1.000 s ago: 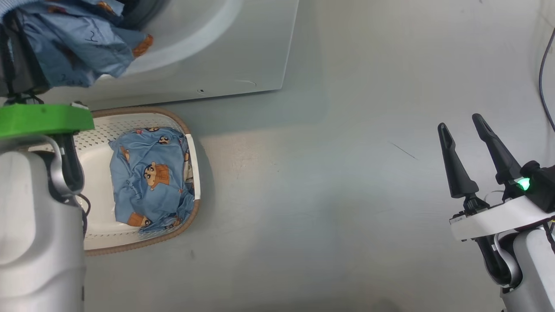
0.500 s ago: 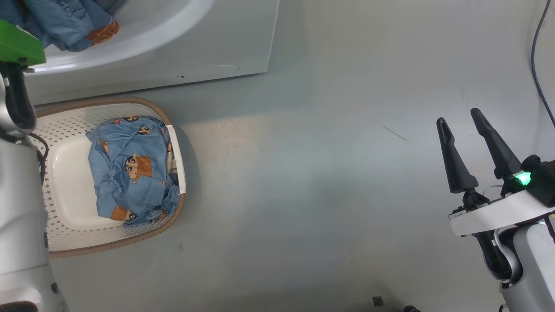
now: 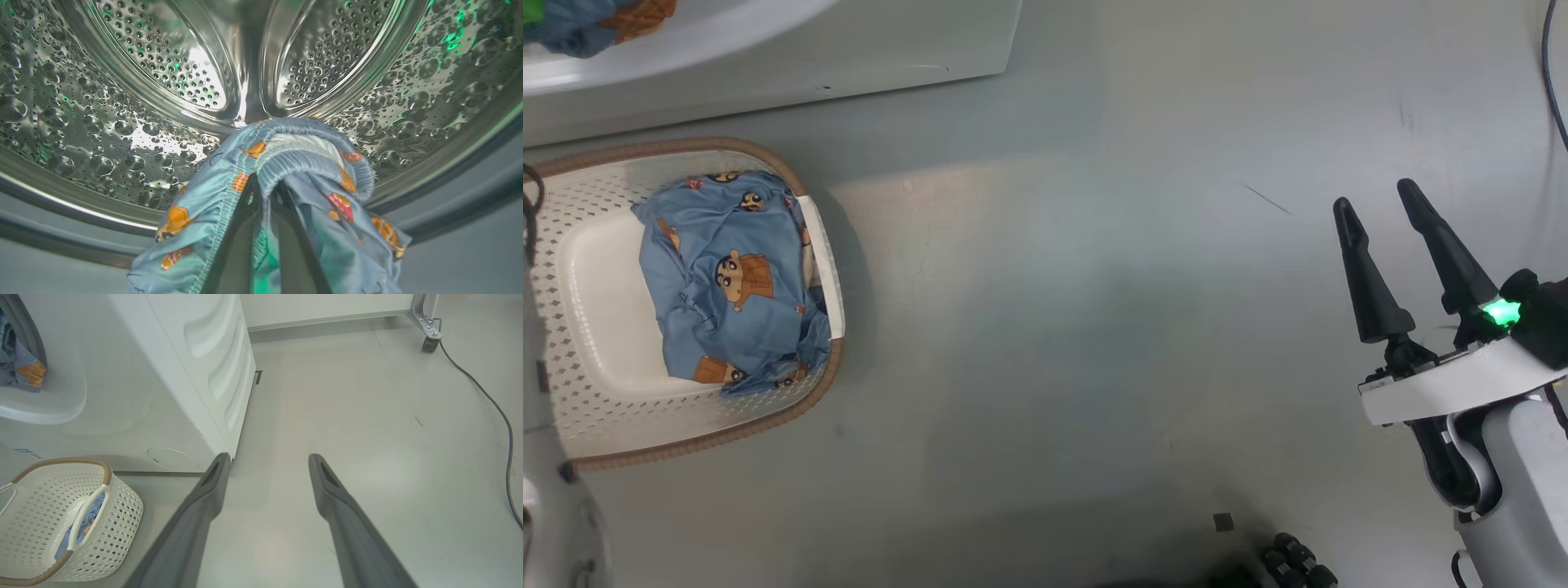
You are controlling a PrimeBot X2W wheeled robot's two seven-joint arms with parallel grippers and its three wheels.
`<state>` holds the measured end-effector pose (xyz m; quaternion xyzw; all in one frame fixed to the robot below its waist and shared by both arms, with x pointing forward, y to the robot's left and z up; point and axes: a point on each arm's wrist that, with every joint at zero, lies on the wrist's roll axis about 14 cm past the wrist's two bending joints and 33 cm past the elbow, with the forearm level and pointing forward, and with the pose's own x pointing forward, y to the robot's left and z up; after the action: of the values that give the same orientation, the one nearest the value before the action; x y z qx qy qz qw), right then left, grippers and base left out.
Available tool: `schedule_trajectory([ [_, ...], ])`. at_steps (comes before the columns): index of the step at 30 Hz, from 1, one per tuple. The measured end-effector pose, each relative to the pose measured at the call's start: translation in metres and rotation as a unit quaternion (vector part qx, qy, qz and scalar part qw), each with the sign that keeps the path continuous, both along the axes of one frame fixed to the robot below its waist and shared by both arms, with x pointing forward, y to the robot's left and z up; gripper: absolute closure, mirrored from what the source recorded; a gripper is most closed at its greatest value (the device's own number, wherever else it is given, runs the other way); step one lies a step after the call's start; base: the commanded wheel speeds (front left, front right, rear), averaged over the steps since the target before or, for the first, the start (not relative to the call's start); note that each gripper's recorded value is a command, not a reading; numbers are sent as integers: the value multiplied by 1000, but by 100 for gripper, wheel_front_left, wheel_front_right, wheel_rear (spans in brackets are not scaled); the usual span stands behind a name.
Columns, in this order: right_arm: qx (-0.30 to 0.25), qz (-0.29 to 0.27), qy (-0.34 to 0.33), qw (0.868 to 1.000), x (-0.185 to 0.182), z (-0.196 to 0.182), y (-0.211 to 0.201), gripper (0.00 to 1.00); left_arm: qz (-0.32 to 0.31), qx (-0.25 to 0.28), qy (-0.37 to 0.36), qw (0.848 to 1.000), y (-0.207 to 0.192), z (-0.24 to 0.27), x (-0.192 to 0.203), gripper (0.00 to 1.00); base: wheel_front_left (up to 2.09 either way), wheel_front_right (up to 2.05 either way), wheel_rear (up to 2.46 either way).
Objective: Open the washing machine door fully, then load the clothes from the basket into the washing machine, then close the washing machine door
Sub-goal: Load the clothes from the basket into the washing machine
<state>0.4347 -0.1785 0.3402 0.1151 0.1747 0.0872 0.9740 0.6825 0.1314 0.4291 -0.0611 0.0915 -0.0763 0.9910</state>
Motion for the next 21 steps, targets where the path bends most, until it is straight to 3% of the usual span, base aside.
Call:
schedule_trajectory([
  [7,7,-6,7,1000,11,-14,-2,0,-4,-20,2,1000,3,2,29,100,0,0,0],
  [15,16,-4,21,1000,22,-37,4,0,-12,-33,26,999,0,-31,44,100,0,0,0],
  [21,16,-10,30,999,24,-47,1,0,-16,8,-81,997,3,11,64,100,0,0,0],
])
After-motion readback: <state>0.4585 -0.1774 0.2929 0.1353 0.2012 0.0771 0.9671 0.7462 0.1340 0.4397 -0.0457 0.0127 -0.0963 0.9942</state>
